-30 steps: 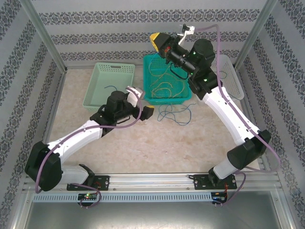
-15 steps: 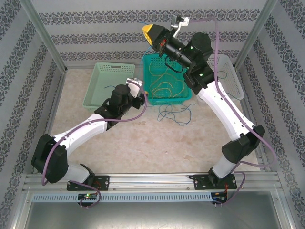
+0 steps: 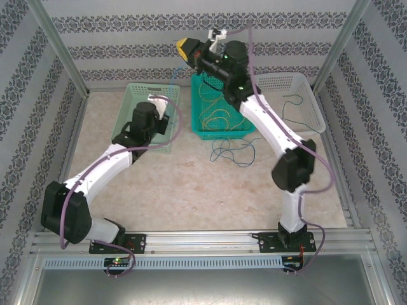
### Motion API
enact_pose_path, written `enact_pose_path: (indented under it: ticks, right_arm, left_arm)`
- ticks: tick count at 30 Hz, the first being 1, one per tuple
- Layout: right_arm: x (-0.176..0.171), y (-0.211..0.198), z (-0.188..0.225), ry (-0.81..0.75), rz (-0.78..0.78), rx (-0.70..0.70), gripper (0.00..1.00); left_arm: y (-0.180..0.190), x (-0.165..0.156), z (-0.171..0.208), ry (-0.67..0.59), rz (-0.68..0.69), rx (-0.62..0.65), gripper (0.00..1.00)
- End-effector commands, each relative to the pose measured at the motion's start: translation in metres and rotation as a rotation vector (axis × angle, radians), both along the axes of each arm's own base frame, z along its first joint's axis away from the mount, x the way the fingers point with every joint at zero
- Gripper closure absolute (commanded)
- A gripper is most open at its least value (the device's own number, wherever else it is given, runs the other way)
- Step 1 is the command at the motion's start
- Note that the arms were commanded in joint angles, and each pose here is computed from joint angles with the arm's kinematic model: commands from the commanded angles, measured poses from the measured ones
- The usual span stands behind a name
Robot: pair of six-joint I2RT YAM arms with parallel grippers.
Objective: Untangle the cables
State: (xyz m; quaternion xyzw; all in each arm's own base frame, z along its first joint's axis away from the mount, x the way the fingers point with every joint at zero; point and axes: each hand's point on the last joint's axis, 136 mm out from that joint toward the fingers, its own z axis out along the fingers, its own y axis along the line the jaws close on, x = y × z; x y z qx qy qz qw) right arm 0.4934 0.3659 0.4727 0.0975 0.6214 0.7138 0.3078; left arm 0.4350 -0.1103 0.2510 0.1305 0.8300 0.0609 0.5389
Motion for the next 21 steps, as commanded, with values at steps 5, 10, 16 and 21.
enact_pose_path:
  ticks: [5, 10, 16, 21]
  right_arm:
    - [0.083, 0.054, -0.093, 0.101, 0.079, 0.102, 0.96]
    - [0.113, 0.061, -0.167, 0.224, 0.033, 0.128, 0.89]
    - [0.110, 0.076, -0.200, 0.250, 0.007, 0.042, 0.48]
    - [0.103, 0.089, -0.221, 0.290, 0.019, 0.000, 0.27]
  left_arm:
    - [0.076, 0.022, -0.056, 0.240, 0.196, 0.078, 1.00]
    - [0.083, 0.036, -0.090, 0.335, 0.197, 0.053, 1.00]
    - [0.088, 0.031, -0.114, 0.437, 0.227, 0.073, 1.00]
    - [0.094, 0.020, -0.125, 0.494, 0.282, 0.058, 0.80]
